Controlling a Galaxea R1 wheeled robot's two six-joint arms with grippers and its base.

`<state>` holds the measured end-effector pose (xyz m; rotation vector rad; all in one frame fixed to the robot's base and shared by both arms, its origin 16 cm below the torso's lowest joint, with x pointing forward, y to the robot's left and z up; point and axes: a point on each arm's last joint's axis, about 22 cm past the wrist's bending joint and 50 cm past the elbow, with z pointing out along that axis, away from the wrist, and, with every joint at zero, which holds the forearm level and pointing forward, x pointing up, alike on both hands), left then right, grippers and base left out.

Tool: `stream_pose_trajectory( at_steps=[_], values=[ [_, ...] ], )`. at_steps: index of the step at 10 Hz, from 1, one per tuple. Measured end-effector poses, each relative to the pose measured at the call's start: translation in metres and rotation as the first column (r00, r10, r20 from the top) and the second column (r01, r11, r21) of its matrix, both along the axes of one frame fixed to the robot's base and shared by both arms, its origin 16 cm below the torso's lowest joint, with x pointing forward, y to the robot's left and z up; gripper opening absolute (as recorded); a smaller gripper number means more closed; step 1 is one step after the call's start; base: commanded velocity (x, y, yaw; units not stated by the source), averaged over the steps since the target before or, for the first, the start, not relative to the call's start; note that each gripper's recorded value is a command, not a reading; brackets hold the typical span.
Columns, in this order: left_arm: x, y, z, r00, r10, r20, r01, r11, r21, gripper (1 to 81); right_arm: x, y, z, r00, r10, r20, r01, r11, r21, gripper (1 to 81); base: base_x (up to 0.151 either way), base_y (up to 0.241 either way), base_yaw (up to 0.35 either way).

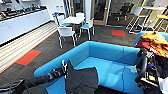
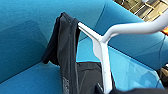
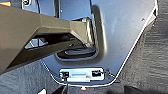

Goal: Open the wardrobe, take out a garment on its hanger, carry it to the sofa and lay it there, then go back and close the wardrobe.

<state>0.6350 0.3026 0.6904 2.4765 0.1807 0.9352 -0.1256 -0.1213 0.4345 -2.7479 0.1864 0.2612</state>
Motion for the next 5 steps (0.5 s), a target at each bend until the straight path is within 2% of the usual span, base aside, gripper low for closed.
stream_pose_trajectory(
  at_steps=[5],
  values=[
    [0.003,0.078,-0.014,0.994,0.107,-0.002,-0.107,0.989,0.103,1.0,0.000,0.000,0.000,1.000,0.000,0.000,0.000,1.0000,0.000,81.1,0.000,0.000,0.000]
  ],
)
